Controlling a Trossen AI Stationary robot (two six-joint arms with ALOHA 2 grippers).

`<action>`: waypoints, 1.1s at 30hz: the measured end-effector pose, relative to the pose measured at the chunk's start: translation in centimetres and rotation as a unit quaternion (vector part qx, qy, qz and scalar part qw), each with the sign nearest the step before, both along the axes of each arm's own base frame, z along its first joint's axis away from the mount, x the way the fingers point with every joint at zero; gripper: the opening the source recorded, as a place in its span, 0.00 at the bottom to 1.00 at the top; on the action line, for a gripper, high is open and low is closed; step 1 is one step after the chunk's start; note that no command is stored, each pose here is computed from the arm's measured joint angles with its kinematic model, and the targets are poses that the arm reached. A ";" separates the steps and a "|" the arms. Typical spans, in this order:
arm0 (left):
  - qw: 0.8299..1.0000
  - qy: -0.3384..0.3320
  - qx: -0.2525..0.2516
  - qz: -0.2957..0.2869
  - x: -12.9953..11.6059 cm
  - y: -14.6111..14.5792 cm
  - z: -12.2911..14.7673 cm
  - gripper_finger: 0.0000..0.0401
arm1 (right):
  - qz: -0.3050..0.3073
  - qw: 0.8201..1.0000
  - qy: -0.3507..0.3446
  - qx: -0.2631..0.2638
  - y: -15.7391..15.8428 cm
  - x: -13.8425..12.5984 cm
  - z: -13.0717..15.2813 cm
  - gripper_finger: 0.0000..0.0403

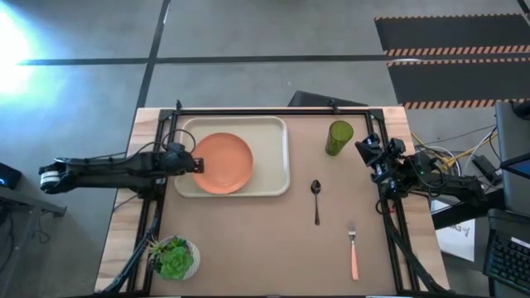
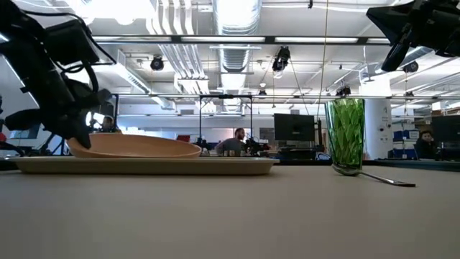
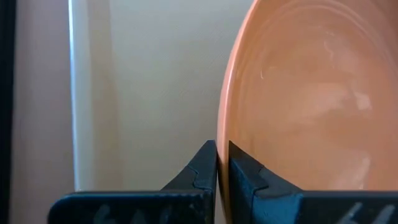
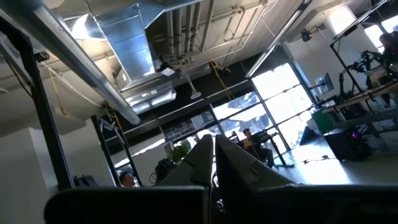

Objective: Pick and place plate/cup/fork/spoon on tray
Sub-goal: Put the orange plate on the bottom left of the white serving tray

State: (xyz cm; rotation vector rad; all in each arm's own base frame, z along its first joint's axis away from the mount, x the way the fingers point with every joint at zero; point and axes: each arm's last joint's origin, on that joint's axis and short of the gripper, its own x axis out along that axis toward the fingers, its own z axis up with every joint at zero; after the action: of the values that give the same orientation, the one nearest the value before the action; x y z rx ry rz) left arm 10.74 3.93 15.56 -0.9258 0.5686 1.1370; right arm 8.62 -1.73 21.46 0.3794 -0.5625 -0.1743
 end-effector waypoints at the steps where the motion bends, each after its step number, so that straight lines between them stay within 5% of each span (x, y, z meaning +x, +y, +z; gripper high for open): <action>1: 1.000 -0.004 0.000 0.001 0.0 0.0 -0.2 0.00 | -0.001 1.000 0.000 0.000 0.0 0.0 0.0 0.02; 23: 0.999 0.022 -0.031 0.011 -0.3 0.1 -2.0 0.01 | -0.003 1.000 0.001 -0.003 0.0 0.0 0.0 0.02; 33: 1.000 0.017 0.004 -0.003 0.1 0.3 -1.5 0.16 | -0.003 1.000 0.001 -0.003 0.0 0.0 0.0 0.02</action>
State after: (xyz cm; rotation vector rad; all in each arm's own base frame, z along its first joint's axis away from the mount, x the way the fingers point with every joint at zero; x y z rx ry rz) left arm 10.87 4.23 14.03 -0.8987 0.5938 1.1504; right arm 8.62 -1.74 21.46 0.3713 -0.5614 -0.1780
